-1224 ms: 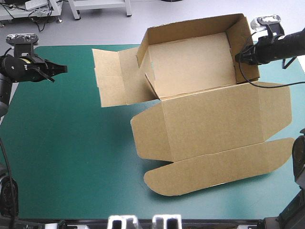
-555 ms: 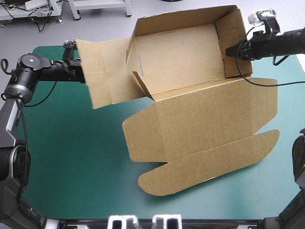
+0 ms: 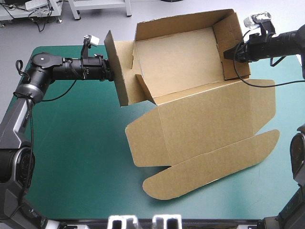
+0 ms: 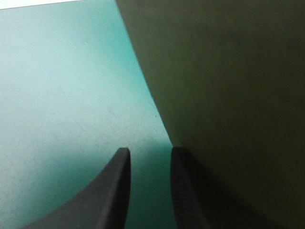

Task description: Fold the box

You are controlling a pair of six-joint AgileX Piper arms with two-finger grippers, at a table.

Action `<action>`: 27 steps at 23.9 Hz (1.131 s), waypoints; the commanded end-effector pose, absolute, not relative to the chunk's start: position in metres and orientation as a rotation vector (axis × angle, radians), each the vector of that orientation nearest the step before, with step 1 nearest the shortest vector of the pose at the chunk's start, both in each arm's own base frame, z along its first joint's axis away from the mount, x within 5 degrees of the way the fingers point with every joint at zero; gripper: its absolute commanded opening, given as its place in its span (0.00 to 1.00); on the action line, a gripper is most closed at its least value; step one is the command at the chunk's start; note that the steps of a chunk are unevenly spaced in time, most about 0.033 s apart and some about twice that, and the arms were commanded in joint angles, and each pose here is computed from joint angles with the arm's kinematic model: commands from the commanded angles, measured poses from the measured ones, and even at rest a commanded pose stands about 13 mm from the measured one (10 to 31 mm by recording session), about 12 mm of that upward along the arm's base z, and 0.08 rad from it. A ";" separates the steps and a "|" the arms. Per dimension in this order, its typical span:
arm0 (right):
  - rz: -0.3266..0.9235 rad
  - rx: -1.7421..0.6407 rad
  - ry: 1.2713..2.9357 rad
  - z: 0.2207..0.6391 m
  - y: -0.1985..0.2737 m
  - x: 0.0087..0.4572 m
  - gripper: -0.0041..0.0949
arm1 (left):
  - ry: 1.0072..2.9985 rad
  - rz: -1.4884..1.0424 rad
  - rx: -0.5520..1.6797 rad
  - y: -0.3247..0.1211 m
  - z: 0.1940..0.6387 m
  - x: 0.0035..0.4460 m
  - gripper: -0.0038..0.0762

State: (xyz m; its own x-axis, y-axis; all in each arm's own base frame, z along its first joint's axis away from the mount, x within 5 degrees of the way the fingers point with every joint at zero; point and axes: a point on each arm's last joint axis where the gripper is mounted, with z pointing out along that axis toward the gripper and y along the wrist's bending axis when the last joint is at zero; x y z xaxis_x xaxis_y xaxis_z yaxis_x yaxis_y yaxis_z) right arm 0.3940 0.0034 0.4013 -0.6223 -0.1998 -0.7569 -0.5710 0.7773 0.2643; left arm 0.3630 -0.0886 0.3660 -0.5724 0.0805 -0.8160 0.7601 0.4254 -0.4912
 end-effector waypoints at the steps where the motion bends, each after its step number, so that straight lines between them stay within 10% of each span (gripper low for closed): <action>1: 0.636 -0.558 2.110 0.432 0.014 0.383 0.02 | 1.789 -1.277 0.786 -0.098 0.403 0.340 0.32; 18: 0.640 -0.483 2.098 0.418 0.035 0.404 0.02 | 1.681 -1.340 0.804 -0.120 0.414 0.334 0.32; 27: 0.520 -0.470 2.094 0.416 0.066 0.410 0.02 | 1.732 -1.234 0.740 -0.118 0.418 0.341 0.55</action>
